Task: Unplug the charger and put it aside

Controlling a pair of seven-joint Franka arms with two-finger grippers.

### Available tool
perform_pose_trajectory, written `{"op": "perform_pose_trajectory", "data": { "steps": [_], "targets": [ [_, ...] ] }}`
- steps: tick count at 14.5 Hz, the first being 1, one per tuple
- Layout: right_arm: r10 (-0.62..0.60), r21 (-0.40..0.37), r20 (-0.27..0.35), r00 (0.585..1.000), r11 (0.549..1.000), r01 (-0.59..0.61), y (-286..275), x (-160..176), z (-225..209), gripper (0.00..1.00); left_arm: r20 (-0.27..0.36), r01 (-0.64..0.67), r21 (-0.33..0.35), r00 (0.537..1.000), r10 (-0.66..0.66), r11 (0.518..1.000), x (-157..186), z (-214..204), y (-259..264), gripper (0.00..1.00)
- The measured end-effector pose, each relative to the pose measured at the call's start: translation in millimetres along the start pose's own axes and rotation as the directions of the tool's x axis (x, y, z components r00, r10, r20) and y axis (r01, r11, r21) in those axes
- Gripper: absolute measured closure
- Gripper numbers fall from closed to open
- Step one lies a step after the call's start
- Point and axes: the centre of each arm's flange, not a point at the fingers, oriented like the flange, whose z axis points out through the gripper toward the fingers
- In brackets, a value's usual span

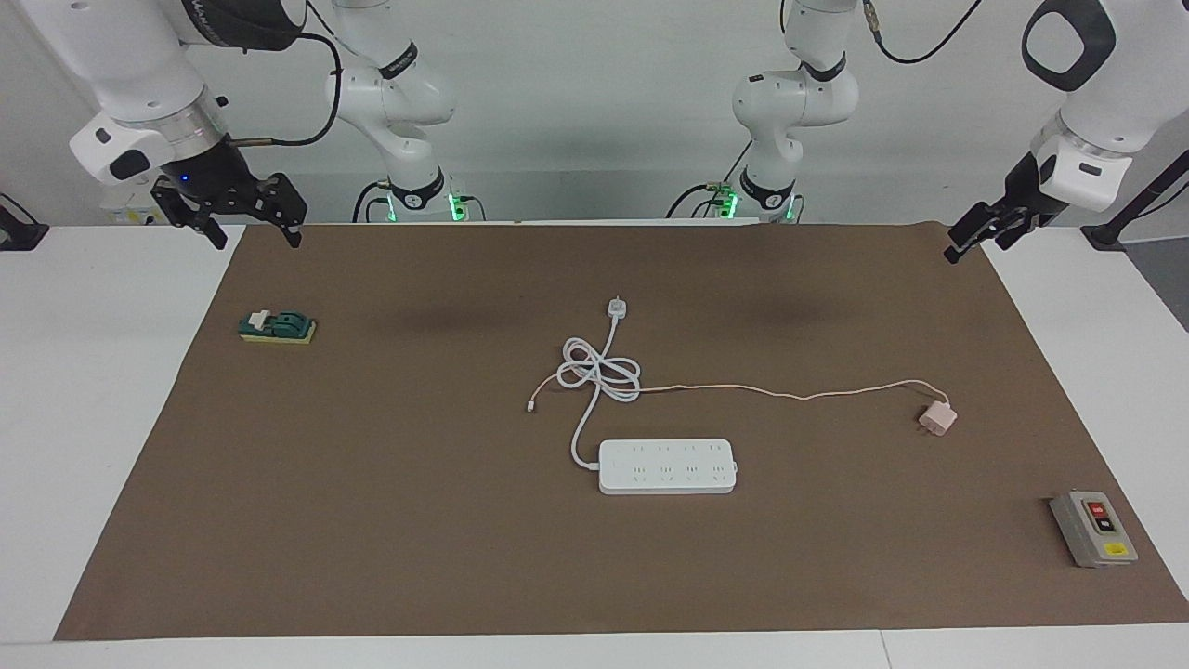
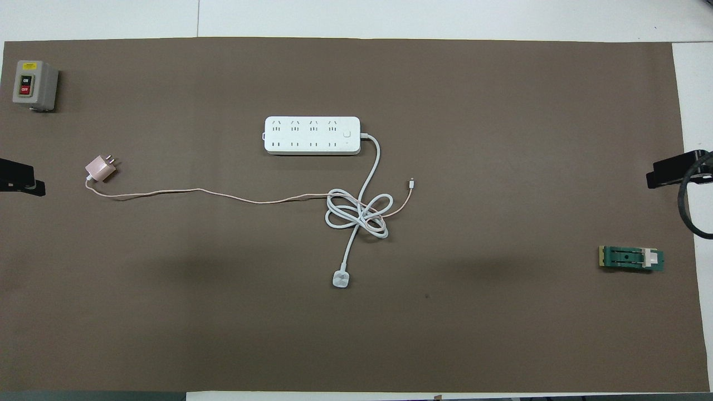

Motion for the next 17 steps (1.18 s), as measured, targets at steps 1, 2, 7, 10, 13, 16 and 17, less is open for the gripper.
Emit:
{"op": "perform_pose_trajectory", "data": {
  "steps": [1, 2, 7, 10, 13, 16, 17],
  "targets": [
    [0.000, 0.000, 0.000, 1.000, 1.000, 0.000, 0.0, 0.0, 0.0, 0.00, -0.003, -0.016, 0.001, 1.000, 0.016, 1.000, -0.2, -1.2, 4.9, 0.00],
    [0.000, 0.000, 0.000, 1.000, 1.000, 0.000, 0.0, 0.0, 0.0, 0.00, -0.005, -0.032, 0.002, 0.999, 0.032, 0.999, -0.6, -2.3, 12.5, 0.00],
    [0.000, 0.000, 0.000, 1.000, 1.000, 0.000, 0.0, 0.0, 0.0, 0.00, -0.008, -0.088, 0.006, 0.996, 0.088, 0.996, -3.5, -3.4, 42.8, 0.00],
    [0.000, 0.000, 0.000, 1.000, 1.000, 0.000, 0.0, 0.0, 0.0, 0.00, -0.007, -0.098, 0.007, 0.995, 0.099, 0.995, -3.8, -2.5, 48.5, 0.00],
    [0.000, 0.000, 0.000, 1.000, 1.000, 0.000, 0.0, 0.0, 0.0, 0.00, -0.004, -0.122, 0.010, 0.993, 0.122, 0.993, -4.4, -1.1, 56.4, 0.00],
    [0.000, 0.000, 0.000, 1.000, 1.000, 0.000, 0.0, 0.0, 0.0, 0.00, -0.003, -0.159, 0.011, 0.987, 0.159, 0.987, -4.4, -0.9, 57.8, 0.00],
    [0.000, 0.000, 0.000, 1.000, 1.000, 0.000, 0.0, 0.0, 0.0, 0.00, -0.003, -0.160, 0.011, 0.987, 0.160, 0.987, -4.5, -0.8, 58.0, 0.00]
  ]
}}
